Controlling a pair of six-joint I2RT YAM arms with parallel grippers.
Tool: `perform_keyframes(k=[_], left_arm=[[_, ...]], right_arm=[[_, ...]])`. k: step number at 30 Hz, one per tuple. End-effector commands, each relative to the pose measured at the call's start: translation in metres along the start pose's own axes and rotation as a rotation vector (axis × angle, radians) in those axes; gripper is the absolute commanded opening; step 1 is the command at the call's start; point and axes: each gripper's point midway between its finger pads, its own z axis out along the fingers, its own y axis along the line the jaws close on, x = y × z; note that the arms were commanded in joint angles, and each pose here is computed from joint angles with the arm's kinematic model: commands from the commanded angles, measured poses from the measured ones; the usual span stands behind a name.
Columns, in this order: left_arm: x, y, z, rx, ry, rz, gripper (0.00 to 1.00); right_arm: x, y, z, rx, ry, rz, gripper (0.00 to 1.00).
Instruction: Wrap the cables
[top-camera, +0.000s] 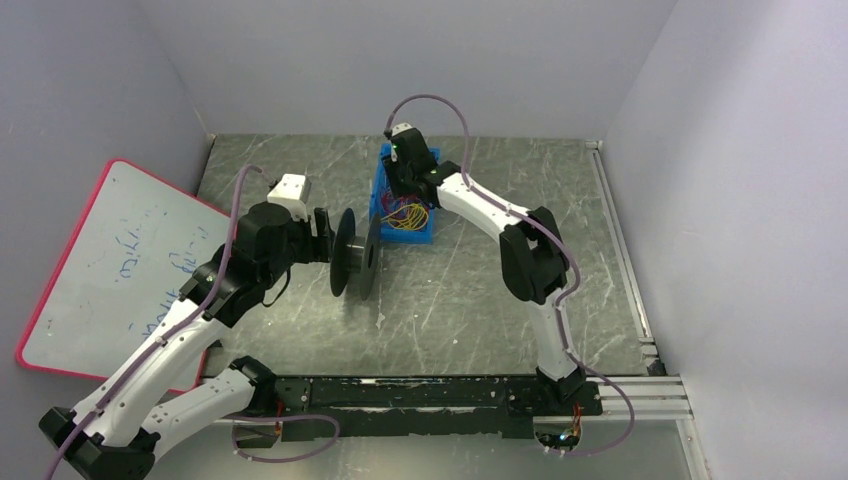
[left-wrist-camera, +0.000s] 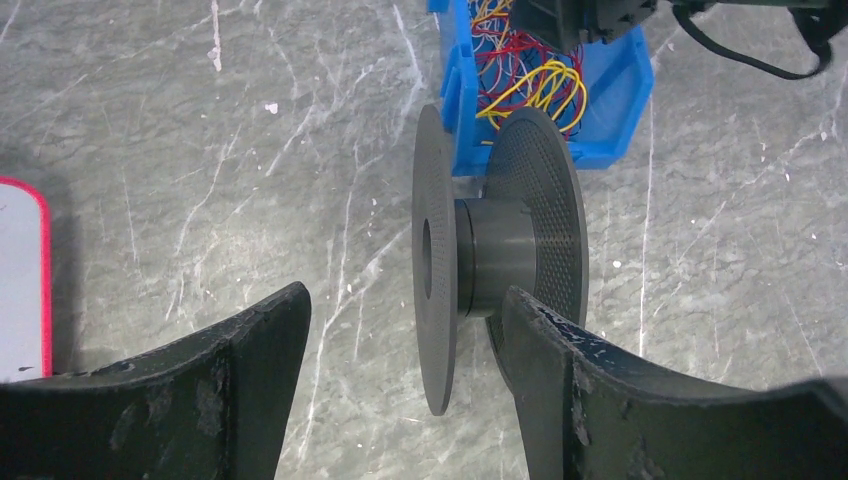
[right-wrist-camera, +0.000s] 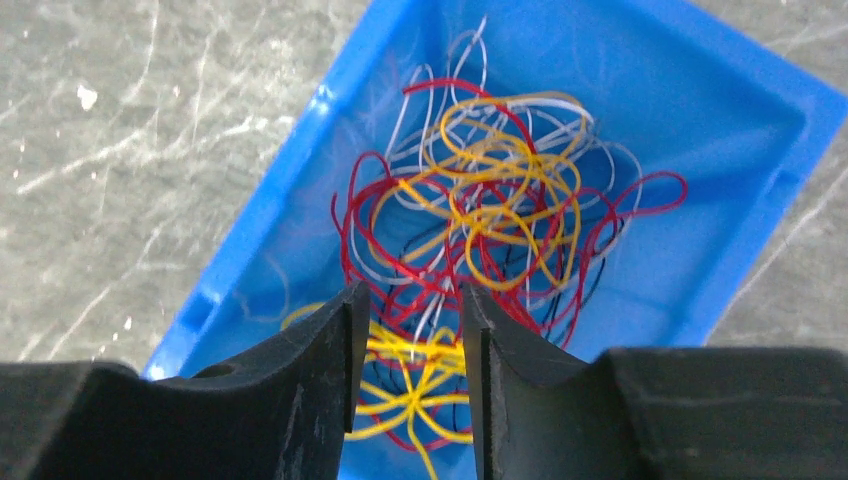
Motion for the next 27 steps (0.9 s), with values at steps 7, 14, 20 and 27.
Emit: perform_keyframes(k=[7, 14, 20, 27], left_arm=[[-0.011, 0.001, -0.002, 0.001, -0.051, -0.001, 0.74], [-0.01, 0.001, -0.002, -0.002, -0.047, 0.0, 0.74], [-0.01, 0.001, -0.001, -0.005, -0.045, 0.004, 0.74], [-0.01, 0.002, -0.001, -0.006, -0.045, 0.003, 0.74]], right_arm=[[-0.008, -0.005, 0.035, 0.037, -0.024, 0.011, 0.39], [-0.008, -0.006, 0.049, 0.055, -0.031, 0.013, 0.33], [-0.013, -0.01, 0.053, 0.079, -0.054, 0.012, 0.25], [-0.016, -0.016, 0.057, 0.114, -0.067, 0.008, 0.23]])
